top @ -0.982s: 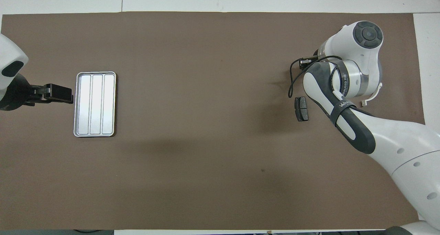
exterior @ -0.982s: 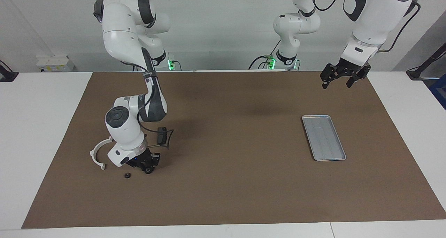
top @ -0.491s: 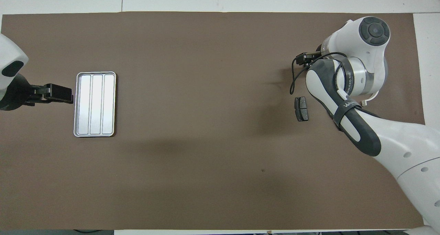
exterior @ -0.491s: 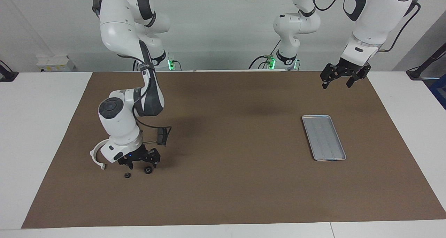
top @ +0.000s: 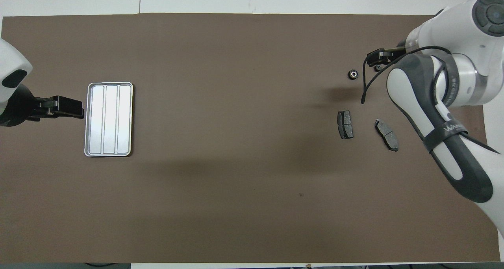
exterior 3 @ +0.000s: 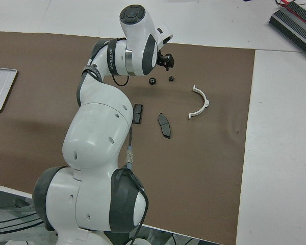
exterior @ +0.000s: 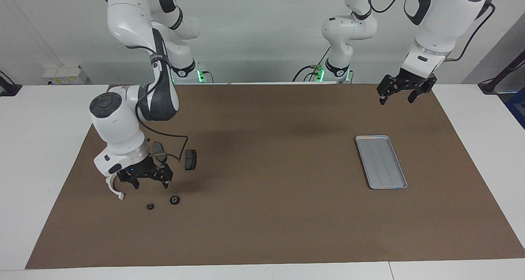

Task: Place bearing gear from tray to pile

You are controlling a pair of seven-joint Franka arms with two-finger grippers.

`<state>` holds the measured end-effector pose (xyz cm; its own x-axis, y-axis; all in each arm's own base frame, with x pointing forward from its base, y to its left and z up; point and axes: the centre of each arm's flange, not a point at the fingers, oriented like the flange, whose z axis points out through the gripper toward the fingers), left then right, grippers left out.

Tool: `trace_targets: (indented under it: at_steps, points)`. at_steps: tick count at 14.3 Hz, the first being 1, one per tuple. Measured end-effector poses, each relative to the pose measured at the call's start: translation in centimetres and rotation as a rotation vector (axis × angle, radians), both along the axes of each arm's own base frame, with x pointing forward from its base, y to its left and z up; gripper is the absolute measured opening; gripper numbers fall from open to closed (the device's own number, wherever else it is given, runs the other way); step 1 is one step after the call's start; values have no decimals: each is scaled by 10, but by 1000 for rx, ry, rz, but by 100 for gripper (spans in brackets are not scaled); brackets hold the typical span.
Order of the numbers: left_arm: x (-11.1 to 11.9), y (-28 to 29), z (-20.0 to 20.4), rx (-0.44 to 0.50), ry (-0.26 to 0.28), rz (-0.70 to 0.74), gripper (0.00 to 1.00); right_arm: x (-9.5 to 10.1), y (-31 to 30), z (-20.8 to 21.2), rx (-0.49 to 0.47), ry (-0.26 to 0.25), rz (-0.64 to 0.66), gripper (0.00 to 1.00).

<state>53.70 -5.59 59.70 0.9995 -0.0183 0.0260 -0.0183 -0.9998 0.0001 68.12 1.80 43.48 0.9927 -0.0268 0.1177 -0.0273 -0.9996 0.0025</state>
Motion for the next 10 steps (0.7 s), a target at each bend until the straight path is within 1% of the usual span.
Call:
trace_targets:
  at_steps: [1,2,4,6,7,8,9,10]
  points:
    - [0,0,0,0,0,0,100,-13,1,30,-2,20,1,100]
    - [0,0,0,0,0,0,100,-31,2,66,-5,41,3,100]
    - [0,0,0,0,0,0,100,-81,5,146,-10,68,6,100]
    - [0,0,0,0,0,0,100,-130,5,203,-15,83,5,100]
    - [0,0,0,0,0,0,100,-149,4,222,-17,90,4,100]
    - [0,0,0,0,0,0,100,-164,4,233,-18,102,4,100]
    - [0,0,0,0,0,0,100,-173,4,237,-20,115,5,100]
    - [0,0,0,0,0,0,100,-176,5,235,-21,127,6,100]
